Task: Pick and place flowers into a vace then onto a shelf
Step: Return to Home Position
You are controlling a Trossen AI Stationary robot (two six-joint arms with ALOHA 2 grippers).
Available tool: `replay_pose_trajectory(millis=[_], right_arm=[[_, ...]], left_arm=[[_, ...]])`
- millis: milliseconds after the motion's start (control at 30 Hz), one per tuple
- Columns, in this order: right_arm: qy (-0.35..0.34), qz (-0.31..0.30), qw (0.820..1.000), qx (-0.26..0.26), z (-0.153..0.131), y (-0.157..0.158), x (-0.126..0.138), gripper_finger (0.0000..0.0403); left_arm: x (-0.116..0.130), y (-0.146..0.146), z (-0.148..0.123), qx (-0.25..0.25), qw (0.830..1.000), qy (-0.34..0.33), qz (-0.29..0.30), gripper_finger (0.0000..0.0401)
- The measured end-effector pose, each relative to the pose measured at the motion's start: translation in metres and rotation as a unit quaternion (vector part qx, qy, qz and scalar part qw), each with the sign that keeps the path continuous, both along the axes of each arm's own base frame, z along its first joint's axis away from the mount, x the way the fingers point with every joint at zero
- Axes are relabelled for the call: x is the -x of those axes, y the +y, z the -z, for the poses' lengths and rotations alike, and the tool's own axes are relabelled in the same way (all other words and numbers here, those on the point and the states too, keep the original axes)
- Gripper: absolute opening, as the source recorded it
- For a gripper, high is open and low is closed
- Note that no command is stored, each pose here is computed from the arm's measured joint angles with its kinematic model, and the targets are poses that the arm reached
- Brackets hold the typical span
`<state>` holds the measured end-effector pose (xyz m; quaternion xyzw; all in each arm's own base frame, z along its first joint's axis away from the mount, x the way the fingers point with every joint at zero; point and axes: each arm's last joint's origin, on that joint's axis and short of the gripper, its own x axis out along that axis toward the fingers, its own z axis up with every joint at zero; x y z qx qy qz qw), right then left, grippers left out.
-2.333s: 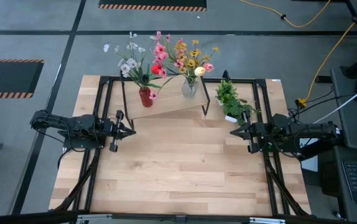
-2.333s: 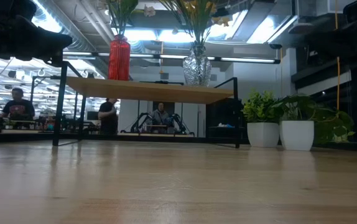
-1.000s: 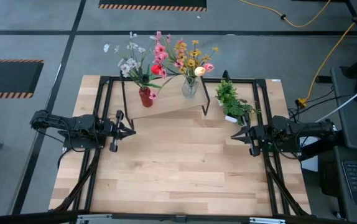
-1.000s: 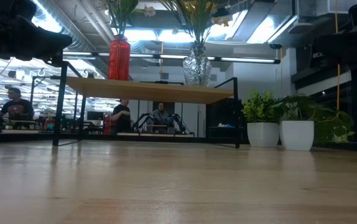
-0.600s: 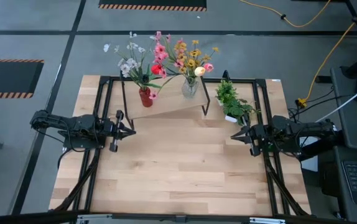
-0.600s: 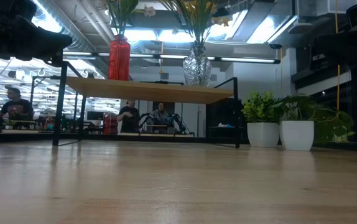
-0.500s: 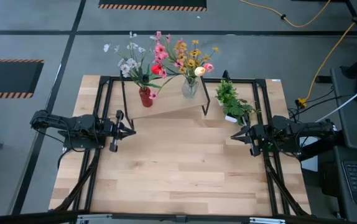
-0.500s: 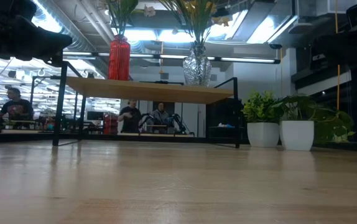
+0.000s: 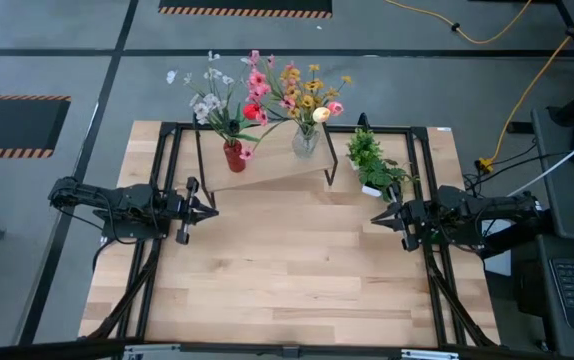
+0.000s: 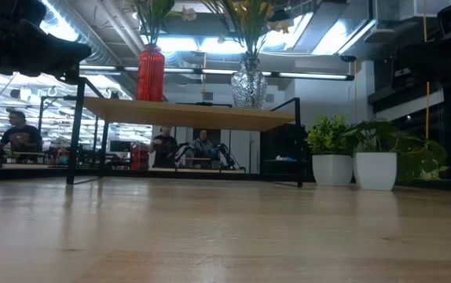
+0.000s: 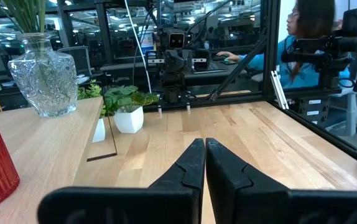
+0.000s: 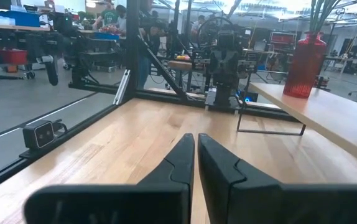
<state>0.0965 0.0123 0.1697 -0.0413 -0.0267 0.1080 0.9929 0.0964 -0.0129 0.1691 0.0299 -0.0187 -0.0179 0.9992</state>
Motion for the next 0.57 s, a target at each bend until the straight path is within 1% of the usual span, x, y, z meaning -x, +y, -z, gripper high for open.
replay_pose_trajectory(millis=[567], right_arm=[[0.000, 0.000, 1.000, 0.000, 0.0000, 0.0000, 0.0000, 0.0026]], left_arm=[[0.0000, 0.0000, 0.0000, 0.000, 1.000, 0.000, 0.000, 0.0004]])
